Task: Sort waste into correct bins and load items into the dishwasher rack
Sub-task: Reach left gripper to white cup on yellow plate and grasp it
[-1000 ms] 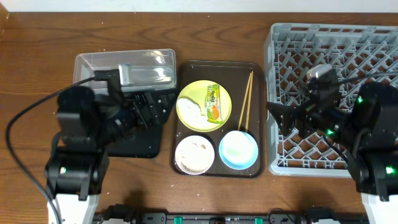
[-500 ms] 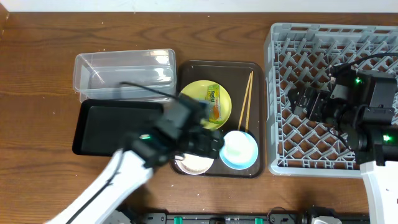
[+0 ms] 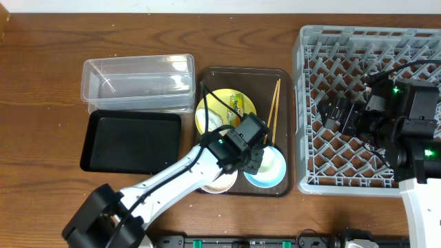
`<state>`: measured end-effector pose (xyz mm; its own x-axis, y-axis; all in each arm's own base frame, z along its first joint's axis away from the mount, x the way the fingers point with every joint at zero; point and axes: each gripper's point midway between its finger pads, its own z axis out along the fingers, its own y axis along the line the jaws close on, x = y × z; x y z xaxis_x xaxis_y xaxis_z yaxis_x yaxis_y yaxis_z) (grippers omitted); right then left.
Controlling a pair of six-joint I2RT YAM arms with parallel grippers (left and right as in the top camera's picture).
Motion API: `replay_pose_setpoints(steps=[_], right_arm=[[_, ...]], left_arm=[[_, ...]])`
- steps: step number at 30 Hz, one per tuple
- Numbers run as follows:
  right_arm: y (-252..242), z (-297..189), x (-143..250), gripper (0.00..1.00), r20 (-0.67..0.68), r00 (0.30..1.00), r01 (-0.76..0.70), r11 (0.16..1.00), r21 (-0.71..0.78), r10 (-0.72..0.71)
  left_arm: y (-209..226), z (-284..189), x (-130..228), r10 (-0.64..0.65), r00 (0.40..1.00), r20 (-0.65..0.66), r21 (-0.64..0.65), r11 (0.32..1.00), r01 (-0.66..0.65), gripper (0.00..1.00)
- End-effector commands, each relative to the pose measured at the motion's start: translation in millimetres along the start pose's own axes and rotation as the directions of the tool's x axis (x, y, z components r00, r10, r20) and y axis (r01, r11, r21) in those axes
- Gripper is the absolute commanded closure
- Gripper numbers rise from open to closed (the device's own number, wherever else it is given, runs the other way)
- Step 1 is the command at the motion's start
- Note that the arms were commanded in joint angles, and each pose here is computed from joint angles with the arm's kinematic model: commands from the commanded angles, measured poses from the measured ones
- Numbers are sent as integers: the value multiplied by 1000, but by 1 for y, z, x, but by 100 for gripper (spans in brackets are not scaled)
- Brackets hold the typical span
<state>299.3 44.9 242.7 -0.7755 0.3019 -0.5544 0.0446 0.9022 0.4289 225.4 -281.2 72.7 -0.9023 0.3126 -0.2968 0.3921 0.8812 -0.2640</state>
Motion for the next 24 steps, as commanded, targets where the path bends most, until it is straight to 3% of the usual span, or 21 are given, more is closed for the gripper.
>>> replay_pose_setpoints(steps=[1,5,12,15,17,19,22,24], right_arm=[[2,-7,-6,1,23,1000,-16,1000,-8,16],[2,-7,-6,1,23,1000,-16,1000,-8,16],[3,-7,-6,1,23,1000,-15,1000,-11,15],[26,-8,-8,1,30,995,94,986,-138,-91],[60,-17,-7,6,71,974,229,918,-325,-217],[100,-36,-5,8,163,931,361,768,-529,-326],[141,-65,-2,8,281,882,459,555,-694,-378],[158,-74,0,6,314,867,481,483,-732,-387]], left_arm=[[1,2,-4,9,1000,8,-16,1000,-9,75],[-7,-15,-13,12,999,40,13,1000,-12,94],[-17,-104,-52,-70,984,166,186,982,38,94],[-7,-150,-71,-156,961,227,329,941,75,94],[1,-178,-79,-213,946,245,440,894,87,94],[7,-211,-83,-259,936,237,592,802,73,94],[13,-252,-84,-275,937,214,769,639,11,94],[19,-267,-82,-284,938,199,821,571,-1,94]])
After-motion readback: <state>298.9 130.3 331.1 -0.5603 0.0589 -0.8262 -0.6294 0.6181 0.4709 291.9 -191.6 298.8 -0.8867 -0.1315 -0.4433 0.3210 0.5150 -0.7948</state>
